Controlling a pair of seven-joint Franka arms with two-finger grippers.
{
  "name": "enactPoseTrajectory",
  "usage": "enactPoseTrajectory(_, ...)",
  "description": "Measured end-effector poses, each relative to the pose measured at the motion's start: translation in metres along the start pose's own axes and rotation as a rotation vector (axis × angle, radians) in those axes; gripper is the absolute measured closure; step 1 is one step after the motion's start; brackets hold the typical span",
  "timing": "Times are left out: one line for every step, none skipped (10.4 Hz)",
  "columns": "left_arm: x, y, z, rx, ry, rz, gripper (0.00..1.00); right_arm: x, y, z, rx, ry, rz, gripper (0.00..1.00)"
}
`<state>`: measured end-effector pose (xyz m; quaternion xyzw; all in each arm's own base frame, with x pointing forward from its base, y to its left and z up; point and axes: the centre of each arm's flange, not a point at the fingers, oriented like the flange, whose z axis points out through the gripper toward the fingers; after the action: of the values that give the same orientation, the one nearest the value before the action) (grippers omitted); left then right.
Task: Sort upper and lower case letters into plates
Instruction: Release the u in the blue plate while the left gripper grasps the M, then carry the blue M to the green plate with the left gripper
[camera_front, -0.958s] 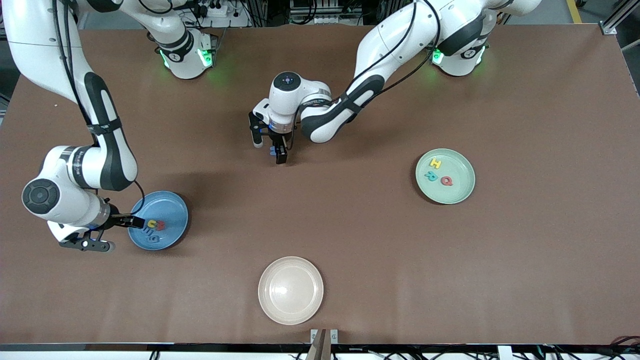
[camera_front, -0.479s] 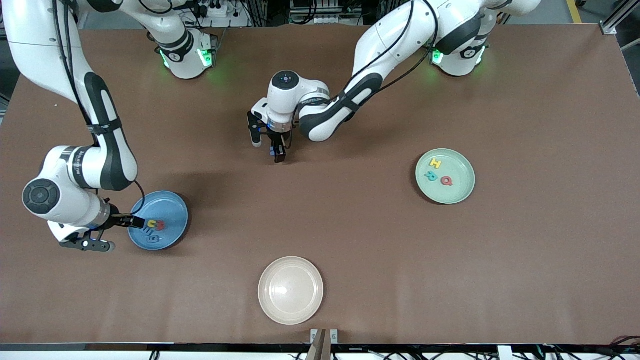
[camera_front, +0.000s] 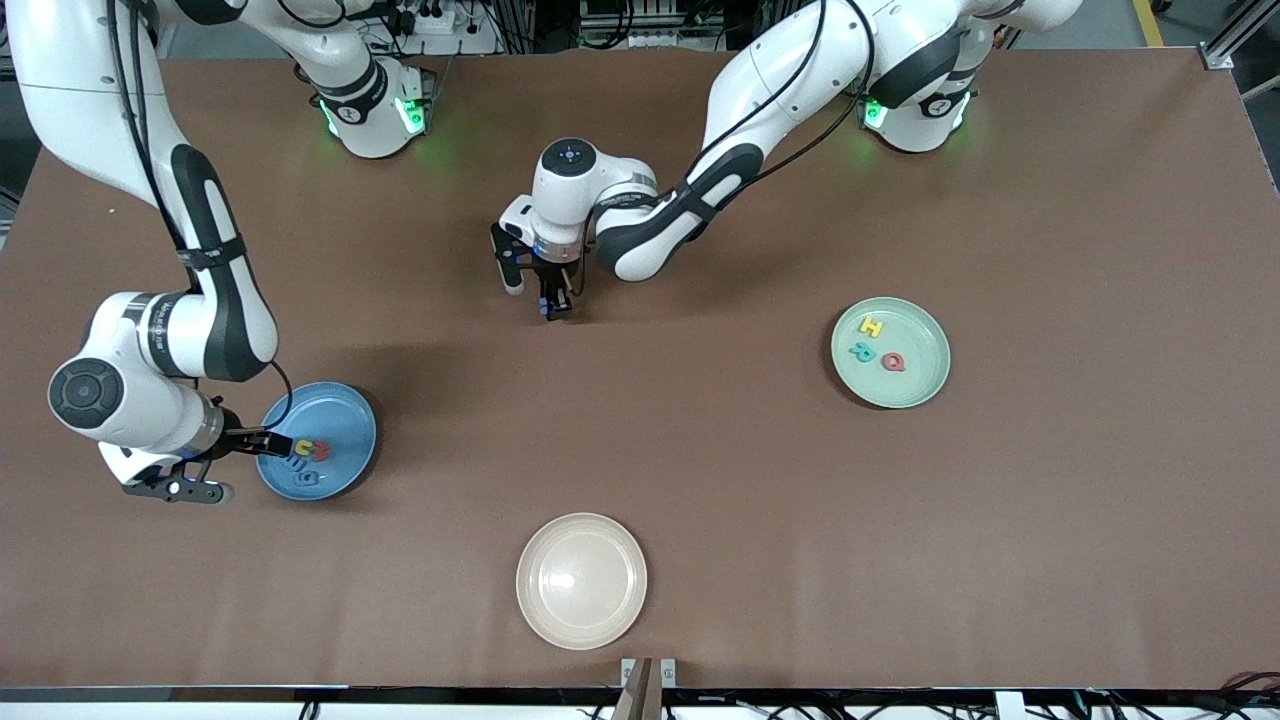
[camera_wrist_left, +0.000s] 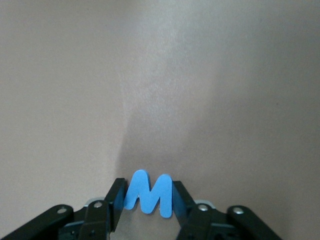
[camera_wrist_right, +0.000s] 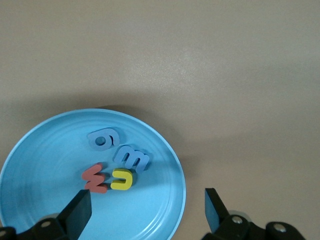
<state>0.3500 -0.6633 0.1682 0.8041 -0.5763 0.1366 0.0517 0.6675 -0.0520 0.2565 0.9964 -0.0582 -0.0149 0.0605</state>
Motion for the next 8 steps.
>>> enactPoseTrajectory(0.002,0.0,-0.001,0.0,0.003,-0.005,0.58,0.0,0.0,0.0,0.0,0.0,0.0,0.0)
enactPoseTrajectory(0.002,-0.001,-0.001,-0.005,0.002,-0.015,0.58,0.0,0.0,0.0,0.0,0.0,0.0,0.0)
enactPoseTrajectory(0.002,-0.002,-0.001,-0.017,-0.001,-0.036,0.58,0.0,0.0,0.0,0.0,0.0,0.0,0.0)
enactPoseTrajectory(0.002,-0.004,-0.001,-0.032,-0.005,-0.064,0.58,0.0,-0.001,0.0,0.0,0.0,-0.001,0.0)
enactPoseTrajectory(0.002,-0.007,-0.001,-0.051,-0.016,-0.099,0.58,0.0,-0.001,0.0,0.0,0.001,-0.001,0.0)
enactPoseTrajectory(0.002,-0.01,-0.002,-0.07,-0.04,-0.139,0.58,0.0,-0.001,-0.001,0.0,0.001,-0.001,0.0)
enactPoseTrajectory(0.002,-0.014,-0.005,-0.08,-0.065,-0.168,0.58,0.0,-0.001,-0.001,0.001,0.001,-0.002,0.0)
enactPoseTrajectory(0.003,-0.022,-0.012,-0.084,-0.081,-0.195,0.58,0.0,-0.002,-0.001,0.001,0.002,-0.003,0.0)
